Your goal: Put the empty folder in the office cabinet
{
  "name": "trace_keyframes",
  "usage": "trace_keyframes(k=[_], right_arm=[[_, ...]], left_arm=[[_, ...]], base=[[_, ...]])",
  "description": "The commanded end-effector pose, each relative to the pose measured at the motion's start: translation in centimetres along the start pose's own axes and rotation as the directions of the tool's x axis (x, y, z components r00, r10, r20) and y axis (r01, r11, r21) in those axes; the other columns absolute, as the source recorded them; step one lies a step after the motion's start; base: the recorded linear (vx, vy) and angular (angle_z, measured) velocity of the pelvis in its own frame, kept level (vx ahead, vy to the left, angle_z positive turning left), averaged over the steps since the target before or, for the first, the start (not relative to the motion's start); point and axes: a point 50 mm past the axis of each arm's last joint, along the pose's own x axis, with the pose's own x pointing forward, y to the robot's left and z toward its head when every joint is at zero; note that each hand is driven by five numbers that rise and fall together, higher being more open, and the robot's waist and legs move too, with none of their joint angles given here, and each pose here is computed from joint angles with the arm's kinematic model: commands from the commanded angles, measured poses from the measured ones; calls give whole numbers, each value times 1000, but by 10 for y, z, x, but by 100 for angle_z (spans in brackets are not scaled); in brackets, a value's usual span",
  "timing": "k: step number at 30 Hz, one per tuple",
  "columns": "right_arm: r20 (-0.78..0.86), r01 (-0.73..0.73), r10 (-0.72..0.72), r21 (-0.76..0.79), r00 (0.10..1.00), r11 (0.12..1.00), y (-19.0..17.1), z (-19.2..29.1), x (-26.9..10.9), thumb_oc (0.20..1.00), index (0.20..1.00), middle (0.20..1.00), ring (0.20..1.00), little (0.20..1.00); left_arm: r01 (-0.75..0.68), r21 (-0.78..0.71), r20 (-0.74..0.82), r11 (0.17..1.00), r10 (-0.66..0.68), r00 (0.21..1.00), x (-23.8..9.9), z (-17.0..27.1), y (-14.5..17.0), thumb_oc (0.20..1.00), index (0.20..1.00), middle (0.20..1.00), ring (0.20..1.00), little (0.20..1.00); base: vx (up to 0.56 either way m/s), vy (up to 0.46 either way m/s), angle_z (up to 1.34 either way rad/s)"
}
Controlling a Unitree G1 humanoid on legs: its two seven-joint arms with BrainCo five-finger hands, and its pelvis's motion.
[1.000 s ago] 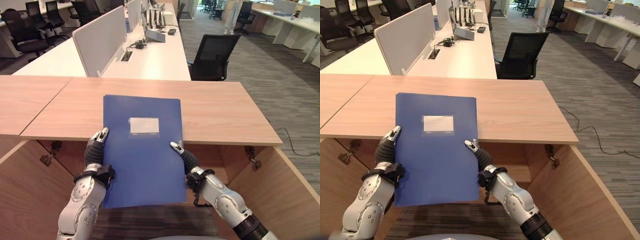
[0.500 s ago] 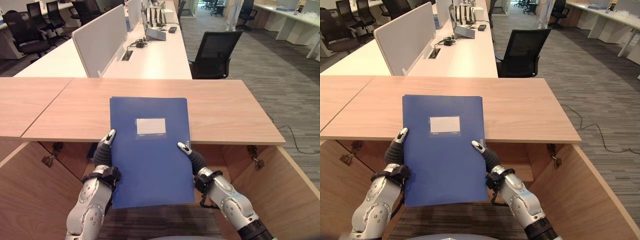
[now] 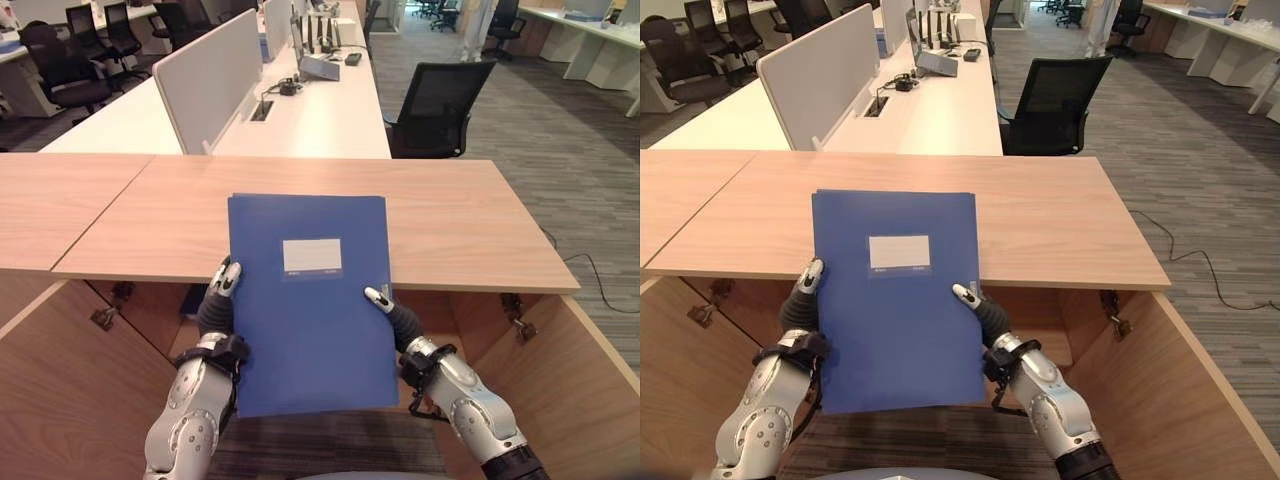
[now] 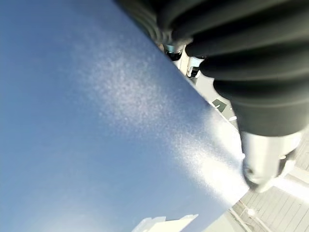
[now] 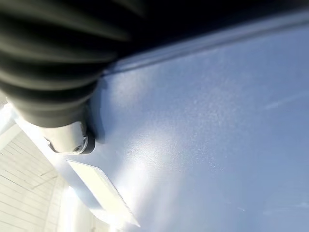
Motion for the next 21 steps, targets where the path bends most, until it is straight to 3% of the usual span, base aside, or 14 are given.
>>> trace_keyframes(k=[1, 2, 6, 14, 21], right_arm=[[90, -390, 393, -50, 915, 919, 77, 20, 27, 200, 200, 200, 200, 200], [74, -364, 378, -152, 923, 919, 69, 31, 25, 200, 200, 200, 200, 200], [53, -356, 381, -253, 923, 899, 65, 46, 27, 200, 200, 200, 200, 200], [8, -366, 400, -382, 917, 848, 62, 64, 29, 200, 200, 200, 200, 200], [-113, -376, 404, -650, 908, 661, 63, 91, 34, 200, 200, 200, 200, 200]], left_arm=[[143, -174, -116, 974, -165, 980, 11, -31, -39, 1000, 1000, 1000, 1000, 1000], [41, -154, -134, 987, -62, 989, 9, -35, -20, 1000, 1000, 1000, 1000, 1000], [-158, -112, -194, 981, 135, 972, 3, -48, 12, 1000, 1000, 1000, 1000, 1000], [-389, -88, -310, 917, 346, 886, -20, -79, 53, 1000, 1000, 1000, 1000, 1000], [-609, -59, -512, 791, 500, 698, -56, -128, 90, 1000, 1000, 1000, 1000, 1000]], base=[[0, 0, 0], [0, 0, 0], [0, 0, 0], [0, -1, 0], [0, 0, 0]])
